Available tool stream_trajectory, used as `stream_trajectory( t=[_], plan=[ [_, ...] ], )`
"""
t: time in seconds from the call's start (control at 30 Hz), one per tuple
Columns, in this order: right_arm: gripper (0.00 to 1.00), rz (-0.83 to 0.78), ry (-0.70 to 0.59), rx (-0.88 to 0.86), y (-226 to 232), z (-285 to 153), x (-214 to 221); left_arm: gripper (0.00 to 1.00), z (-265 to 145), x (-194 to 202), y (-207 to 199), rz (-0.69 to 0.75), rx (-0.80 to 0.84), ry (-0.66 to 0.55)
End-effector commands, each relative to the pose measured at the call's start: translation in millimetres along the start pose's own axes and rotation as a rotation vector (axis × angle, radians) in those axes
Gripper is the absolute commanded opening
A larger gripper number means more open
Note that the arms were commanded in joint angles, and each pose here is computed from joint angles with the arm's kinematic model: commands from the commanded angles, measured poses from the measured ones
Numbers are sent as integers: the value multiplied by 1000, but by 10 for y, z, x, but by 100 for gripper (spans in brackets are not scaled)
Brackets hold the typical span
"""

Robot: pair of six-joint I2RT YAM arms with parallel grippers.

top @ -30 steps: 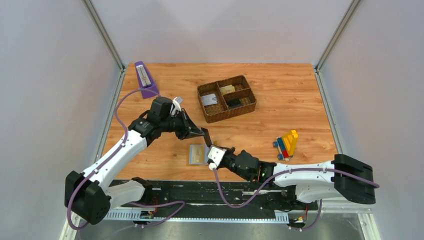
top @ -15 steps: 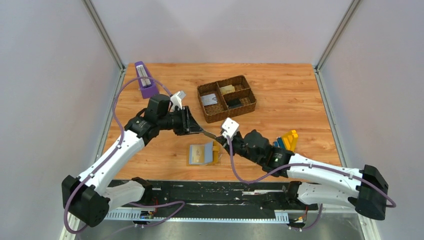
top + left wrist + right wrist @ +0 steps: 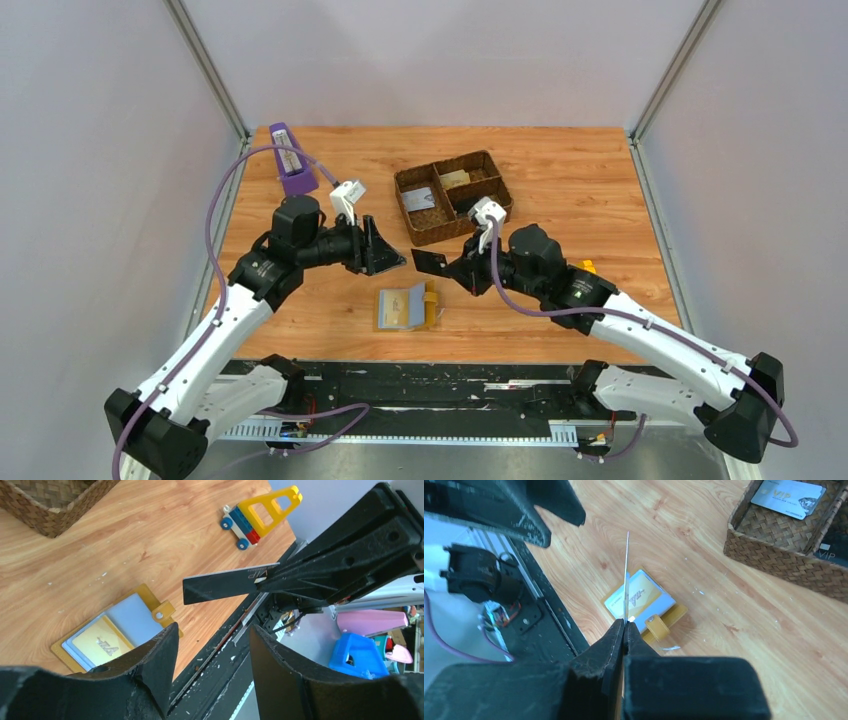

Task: Take the credit cards out of the card holder
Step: Place the credit card in the storage box.

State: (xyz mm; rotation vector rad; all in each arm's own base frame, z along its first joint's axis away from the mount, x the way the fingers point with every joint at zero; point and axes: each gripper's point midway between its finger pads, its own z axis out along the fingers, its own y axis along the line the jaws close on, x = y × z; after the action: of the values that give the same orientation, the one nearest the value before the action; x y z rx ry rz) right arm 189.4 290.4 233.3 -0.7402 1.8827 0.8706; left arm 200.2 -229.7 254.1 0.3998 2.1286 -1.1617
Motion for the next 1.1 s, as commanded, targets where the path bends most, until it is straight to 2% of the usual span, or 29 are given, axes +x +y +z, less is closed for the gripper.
stream_trajectory(
  t=[0.0,0.13,0.33,0.53,0.9,1.07],
  plan=[
    [0,259,-164,23,98,-132,-541,63,-52,-221,-253,30,115,-131],
    [0,460,-250,14,116,-144,-637,67,-57,-345,-385,-10,192,-207],
    [0,617,-408,-14,66,-212,-774,69,2,-448,-418,-99,236,-257],
    [0,665,-443,-57,92,-227,-760,72,57,-471,-404,-155,267,-284],
    [0,703,-485,-100,108,-294,-706,74,182,-403,-270,-188,239,-259],
    [0,704,-481,-111,122,-280,-704,72,196,-433,-298,-203,269,-272]
  ],
)
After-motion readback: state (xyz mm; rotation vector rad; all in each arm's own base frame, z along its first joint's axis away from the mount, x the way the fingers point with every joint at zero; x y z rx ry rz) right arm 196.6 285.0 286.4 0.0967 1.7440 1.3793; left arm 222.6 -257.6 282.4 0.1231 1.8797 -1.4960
